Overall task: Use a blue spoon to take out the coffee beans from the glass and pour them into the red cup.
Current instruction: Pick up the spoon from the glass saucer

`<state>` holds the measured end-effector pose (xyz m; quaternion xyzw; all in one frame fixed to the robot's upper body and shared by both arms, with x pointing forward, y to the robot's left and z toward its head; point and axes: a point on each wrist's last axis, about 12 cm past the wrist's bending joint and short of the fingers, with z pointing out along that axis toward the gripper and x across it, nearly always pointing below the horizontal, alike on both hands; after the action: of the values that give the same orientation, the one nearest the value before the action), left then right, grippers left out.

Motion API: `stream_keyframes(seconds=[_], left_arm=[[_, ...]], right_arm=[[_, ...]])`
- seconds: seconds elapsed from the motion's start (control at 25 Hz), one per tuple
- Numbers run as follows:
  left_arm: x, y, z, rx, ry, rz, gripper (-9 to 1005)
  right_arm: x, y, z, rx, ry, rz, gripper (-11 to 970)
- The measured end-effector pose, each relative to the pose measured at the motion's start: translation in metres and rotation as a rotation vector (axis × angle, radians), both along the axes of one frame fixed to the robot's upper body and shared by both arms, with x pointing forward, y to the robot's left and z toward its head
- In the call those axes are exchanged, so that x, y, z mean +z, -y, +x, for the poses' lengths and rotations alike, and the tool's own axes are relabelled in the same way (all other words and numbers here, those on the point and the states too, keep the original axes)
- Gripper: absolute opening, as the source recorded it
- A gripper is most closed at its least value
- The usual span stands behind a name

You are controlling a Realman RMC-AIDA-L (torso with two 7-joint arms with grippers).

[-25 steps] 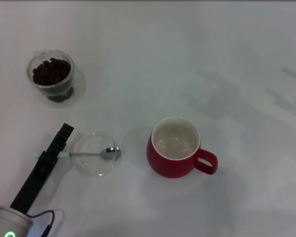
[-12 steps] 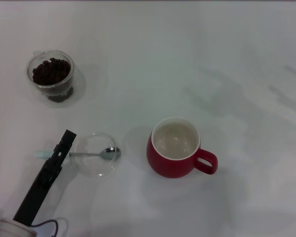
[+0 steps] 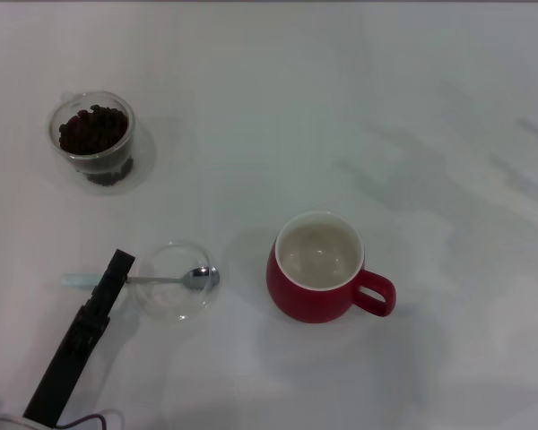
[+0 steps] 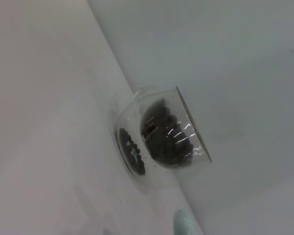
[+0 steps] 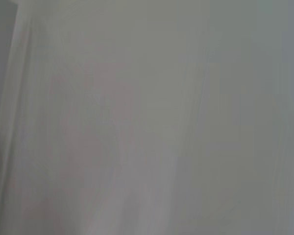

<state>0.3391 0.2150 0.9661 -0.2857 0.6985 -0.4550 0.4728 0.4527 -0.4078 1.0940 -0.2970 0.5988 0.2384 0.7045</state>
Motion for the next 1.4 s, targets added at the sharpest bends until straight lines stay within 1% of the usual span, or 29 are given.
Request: stream_keyframes(seconds=[0.24, 0.4, 0.56, 0.72, 0.96, 1.2, 1.4], left_arm=[[-0.001, -0.007, 0.004, 0.019, -0.007, -0.014, 874], [-0.001, -0.011, 0.014, 0.0, -0.009, -0.027, 854], [-0.001, -0.009, 0.021, -0.04, -0.013, -0.029, 813], [-0.004, -0.003, 0.022, -0.068, -0.045, -0.022, 772], [-0.004, 0.002, 0.017, -0.07, -0.041, -0.018, 579], [-0.003, 0.001, 0.01, -0.049, -0.034, -0.013, 330], [-0.003, -0.001, 0.01, -0.042, -0.039, -0.014, 245]], right_arm=[[-0.002, 0.003, -0.006, -0.012, -0.005, 0.001, 789], [-0.003, 0.003, -0.01, -0.022, -0.008, 0.007, 789], [-0.004, 0.003, -0.011, -0.026, -0.01, 0.01, 789], [-0.005, 0.002, -0.011, -0.027, -0.011, 0.012, 789], [-0.005, 0.002, -0.011, -0.032, -0.015, 0.011, 789], [-0.006, 0.002, -0.009, -0.038, -0.015, 0.01, 788], [-0.006, 0.001, -0.006, -0.04, -0.016, 0.007, 788]])
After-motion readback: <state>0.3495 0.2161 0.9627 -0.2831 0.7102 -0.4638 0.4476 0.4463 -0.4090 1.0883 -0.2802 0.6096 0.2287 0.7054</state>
